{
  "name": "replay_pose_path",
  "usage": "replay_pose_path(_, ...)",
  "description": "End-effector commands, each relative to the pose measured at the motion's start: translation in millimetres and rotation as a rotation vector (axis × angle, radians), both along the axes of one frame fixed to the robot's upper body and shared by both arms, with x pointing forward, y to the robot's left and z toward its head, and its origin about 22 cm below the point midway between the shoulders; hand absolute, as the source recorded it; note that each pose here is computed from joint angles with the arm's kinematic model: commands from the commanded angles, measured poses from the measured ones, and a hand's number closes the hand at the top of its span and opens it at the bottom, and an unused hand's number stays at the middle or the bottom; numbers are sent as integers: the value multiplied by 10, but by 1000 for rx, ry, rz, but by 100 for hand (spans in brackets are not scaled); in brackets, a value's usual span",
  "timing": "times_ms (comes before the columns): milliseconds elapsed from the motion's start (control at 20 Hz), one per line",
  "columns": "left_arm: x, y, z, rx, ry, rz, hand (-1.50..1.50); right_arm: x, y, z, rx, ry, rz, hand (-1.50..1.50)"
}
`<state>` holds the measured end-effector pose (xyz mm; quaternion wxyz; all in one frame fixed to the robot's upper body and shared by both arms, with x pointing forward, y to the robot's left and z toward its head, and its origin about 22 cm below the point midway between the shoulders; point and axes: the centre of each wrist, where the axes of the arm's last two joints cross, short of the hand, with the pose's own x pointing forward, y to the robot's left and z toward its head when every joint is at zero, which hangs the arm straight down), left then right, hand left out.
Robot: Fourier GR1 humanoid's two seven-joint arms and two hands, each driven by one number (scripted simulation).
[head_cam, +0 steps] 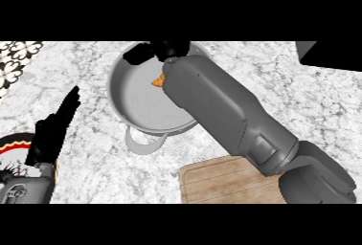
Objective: Pick the croissant from the cutting board and place it in the pot
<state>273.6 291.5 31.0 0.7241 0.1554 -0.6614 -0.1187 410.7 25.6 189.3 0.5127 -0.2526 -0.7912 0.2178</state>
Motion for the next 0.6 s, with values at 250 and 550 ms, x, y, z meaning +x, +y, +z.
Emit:
replay_pose_path(250,-65,-29,-94,8,18,26,0,-16,-92,-10,308,40,79,-150)
replay_pose_path(550,-201,335,-86,0,27,103,0,0,-186,-116,402,92,206,-150)
